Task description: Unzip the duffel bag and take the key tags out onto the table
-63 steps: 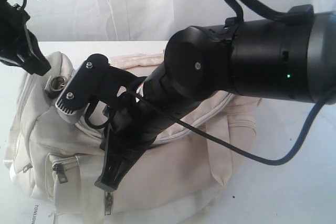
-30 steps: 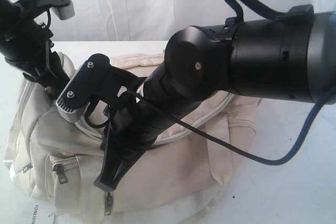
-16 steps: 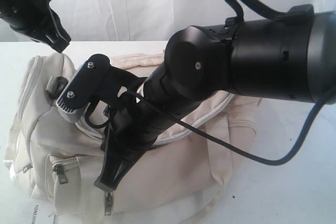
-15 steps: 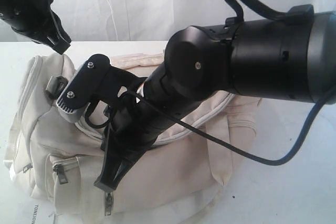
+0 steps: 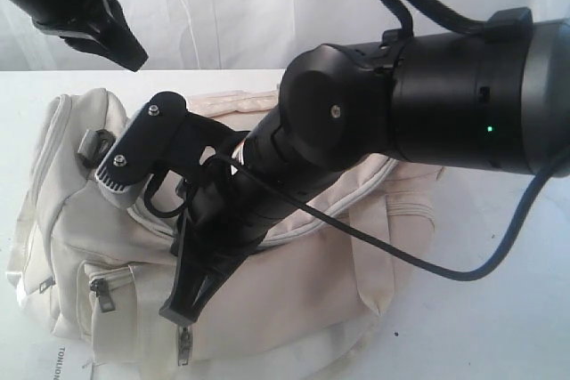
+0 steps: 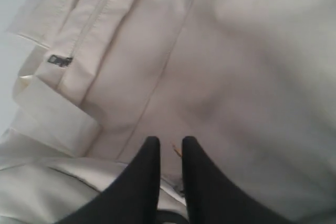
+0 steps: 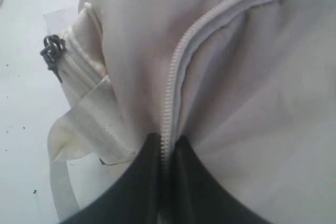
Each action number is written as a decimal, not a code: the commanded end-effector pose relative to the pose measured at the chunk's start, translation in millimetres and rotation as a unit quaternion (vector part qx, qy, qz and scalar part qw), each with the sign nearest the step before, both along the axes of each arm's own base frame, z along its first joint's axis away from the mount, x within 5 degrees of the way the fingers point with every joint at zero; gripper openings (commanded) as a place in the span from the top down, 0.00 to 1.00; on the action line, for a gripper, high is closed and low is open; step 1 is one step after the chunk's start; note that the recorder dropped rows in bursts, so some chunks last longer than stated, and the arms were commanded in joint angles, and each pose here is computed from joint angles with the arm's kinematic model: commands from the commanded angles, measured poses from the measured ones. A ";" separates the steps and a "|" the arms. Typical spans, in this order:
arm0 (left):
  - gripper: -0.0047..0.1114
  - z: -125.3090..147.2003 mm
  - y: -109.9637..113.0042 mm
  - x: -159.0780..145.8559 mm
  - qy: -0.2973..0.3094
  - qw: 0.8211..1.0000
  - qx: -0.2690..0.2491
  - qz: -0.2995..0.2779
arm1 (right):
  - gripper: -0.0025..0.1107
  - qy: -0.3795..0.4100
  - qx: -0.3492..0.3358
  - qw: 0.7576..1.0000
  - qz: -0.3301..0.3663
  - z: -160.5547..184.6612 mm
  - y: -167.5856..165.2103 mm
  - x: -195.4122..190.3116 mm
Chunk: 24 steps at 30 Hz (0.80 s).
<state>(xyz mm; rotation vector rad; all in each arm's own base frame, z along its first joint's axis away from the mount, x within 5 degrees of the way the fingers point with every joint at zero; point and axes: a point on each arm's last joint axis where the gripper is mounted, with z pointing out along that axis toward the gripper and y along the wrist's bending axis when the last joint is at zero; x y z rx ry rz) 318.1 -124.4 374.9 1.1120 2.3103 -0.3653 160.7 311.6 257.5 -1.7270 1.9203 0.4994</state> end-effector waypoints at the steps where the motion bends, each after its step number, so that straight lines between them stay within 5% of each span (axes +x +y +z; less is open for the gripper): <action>1: 0.55 -6.2 -4.2 -0.6 0.079 0.996 0.014 -0.040 | 0.98 0.024 -0.033 0.999 0.008 -6.5 -5.9 -5.4; 6: 0.45 -23.9 -9.7 5.4 0.108 0.990 0.016 -0.089 | 0.98 0.025 -0.035 0.999 0.009 -6.7 -6.1 -5.6; 24: 0.45 -57.8 -9.9 23.6 0.131 0.981 0.064 -0.127 | 0.98 0.026 -0.036 0.999 0.010 -6.8 -6.4 -5.9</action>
